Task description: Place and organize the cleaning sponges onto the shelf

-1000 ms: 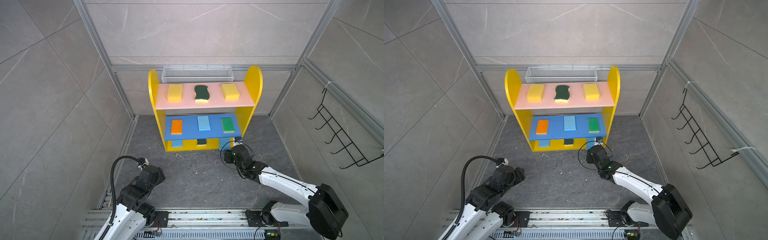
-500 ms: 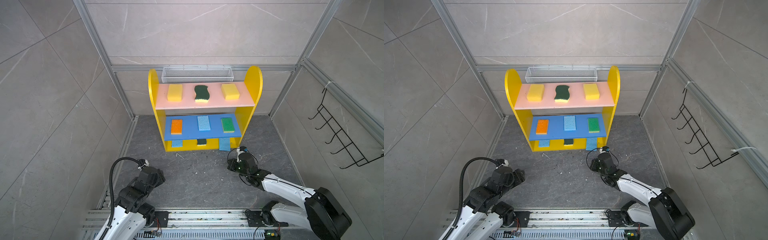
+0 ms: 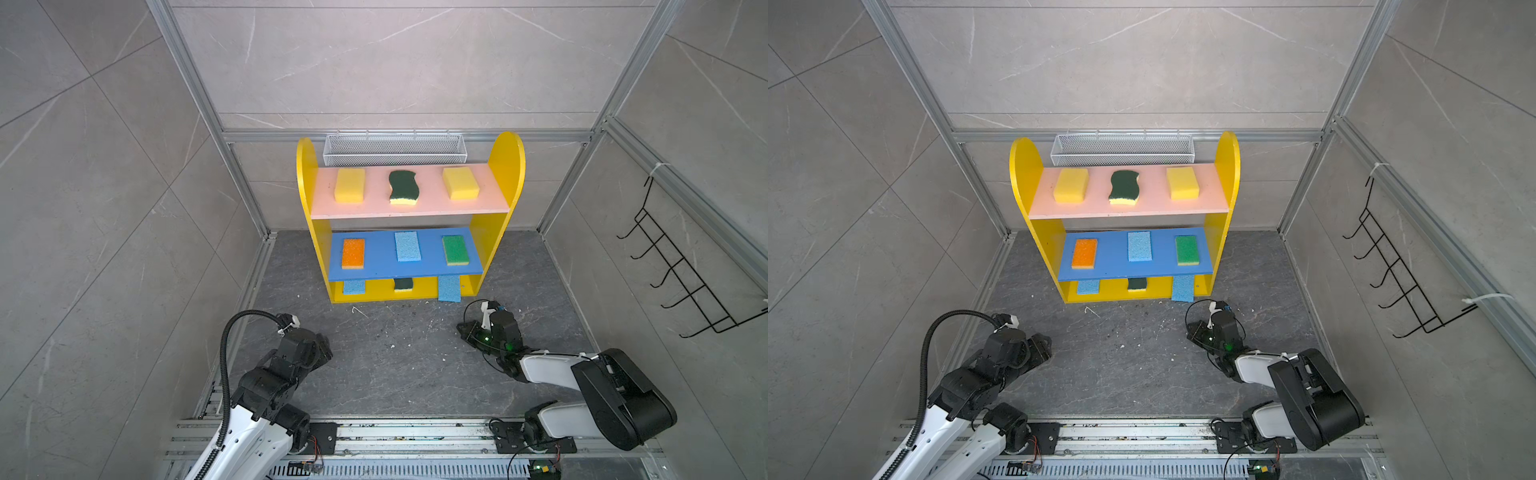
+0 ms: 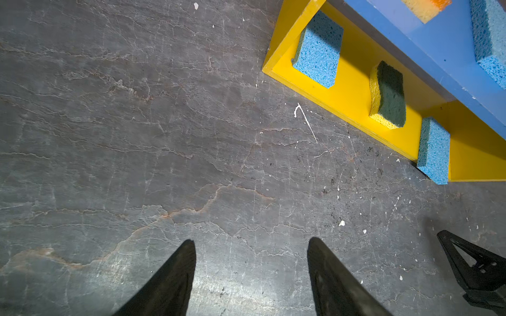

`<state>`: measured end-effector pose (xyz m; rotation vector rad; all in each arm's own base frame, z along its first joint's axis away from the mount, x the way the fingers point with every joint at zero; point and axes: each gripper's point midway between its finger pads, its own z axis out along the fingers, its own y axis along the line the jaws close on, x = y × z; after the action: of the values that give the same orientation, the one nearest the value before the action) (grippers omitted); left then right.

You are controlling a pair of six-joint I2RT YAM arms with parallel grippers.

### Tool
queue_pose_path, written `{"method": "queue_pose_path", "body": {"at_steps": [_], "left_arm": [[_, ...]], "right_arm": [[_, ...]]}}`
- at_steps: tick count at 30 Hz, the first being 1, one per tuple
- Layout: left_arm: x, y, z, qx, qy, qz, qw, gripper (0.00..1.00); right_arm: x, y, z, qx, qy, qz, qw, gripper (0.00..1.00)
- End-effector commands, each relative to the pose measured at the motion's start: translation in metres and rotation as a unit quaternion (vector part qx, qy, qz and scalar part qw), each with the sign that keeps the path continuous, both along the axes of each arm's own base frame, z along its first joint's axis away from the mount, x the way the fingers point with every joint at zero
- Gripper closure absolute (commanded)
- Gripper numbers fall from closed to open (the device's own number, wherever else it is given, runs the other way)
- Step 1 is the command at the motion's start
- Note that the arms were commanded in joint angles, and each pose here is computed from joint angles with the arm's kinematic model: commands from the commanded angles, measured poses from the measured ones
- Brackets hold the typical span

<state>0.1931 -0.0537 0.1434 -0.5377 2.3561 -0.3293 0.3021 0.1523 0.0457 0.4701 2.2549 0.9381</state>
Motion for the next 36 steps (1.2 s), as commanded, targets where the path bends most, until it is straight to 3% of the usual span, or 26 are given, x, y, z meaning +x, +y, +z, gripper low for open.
{"method": "queue_pose_path", "body": {"at_steps": [1, 10, 24, 36], "left_arm": [[0.008, -0.005, 0.005, -0.008, -0.012, 0.0, 1.0, 0.32], [0.008, -0.004, -0.001, -0.001, -0.007, -0.002, 1.0, 0.32], [0.016, -0.01, -0.012, -0.002, -0.003, -0.004, 1.0, 0.32], [0.027, -0.019, -0.015, -0.002, 0.009, -0.013, 1.0, 0.33]], "right_arm": [[0.004, 0.002, 0.007, 0.032, -0.022, -0.008, 0.999, 1.0], [0.009, 0.002, -0.006, 0.121, -0.024, -0.058, 0.991, 1.0], [0.016, -0.003, -0.032, 0.152, -0.006, -0.134, 0.979, 1.0], [0.032, 0.003, -0.042, 0.183, 0.004, -0.229, 0.956, 1.0]]}}
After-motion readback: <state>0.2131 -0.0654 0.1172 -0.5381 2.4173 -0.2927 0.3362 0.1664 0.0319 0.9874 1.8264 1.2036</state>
